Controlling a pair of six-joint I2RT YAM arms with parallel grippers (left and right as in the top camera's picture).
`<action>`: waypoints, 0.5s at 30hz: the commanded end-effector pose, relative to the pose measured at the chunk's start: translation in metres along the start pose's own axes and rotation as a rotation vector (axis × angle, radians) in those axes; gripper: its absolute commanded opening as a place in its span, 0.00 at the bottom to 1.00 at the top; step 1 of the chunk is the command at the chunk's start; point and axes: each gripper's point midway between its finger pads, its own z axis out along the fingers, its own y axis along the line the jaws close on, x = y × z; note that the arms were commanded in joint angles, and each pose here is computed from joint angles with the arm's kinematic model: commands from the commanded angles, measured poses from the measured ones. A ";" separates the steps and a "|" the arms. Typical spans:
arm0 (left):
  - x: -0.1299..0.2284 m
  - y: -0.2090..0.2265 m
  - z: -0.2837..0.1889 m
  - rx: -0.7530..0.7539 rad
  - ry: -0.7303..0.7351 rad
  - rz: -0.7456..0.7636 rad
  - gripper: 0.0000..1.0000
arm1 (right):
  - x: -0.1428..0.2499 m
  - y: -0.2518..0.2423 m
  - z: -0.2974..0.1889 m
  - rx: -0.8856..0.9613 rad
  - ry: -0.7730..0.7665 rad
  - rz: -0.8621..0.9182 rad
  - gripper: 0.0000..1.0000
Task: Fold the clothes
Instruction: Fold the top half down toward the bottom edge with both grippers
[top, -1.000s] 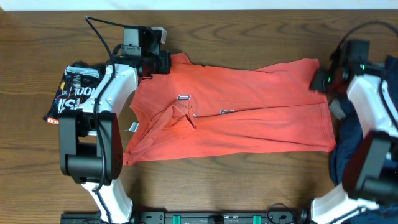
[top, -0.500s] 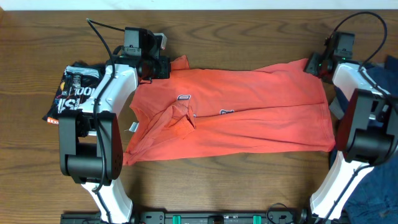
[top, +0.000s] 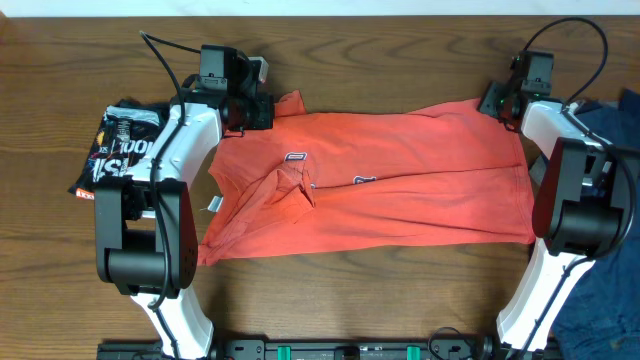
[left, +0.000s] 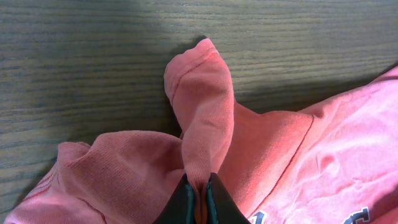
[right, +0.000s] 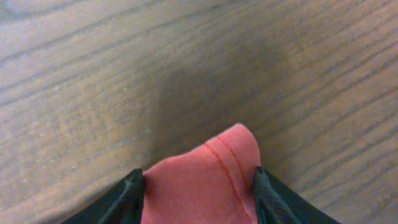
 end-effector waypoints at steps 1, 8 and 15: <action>-0.004 0.000 -0.004 -0.002 -0.009 -0.013 0.06 | 0.015 -0.003 0.017 0.035 0.034 0.031 0.48; -0.005 0.000 -0.004 -0.002 -0.011 -0.013 0.06 | 0.008 -0.003 0.015 0.043 0.022 0.049 0.01; -0.014 -0.008 -0.025 0.001 -0.048 0.000 0.06 | -0.009 -0.006 -0.023 0.097 0.048 0.045 0.01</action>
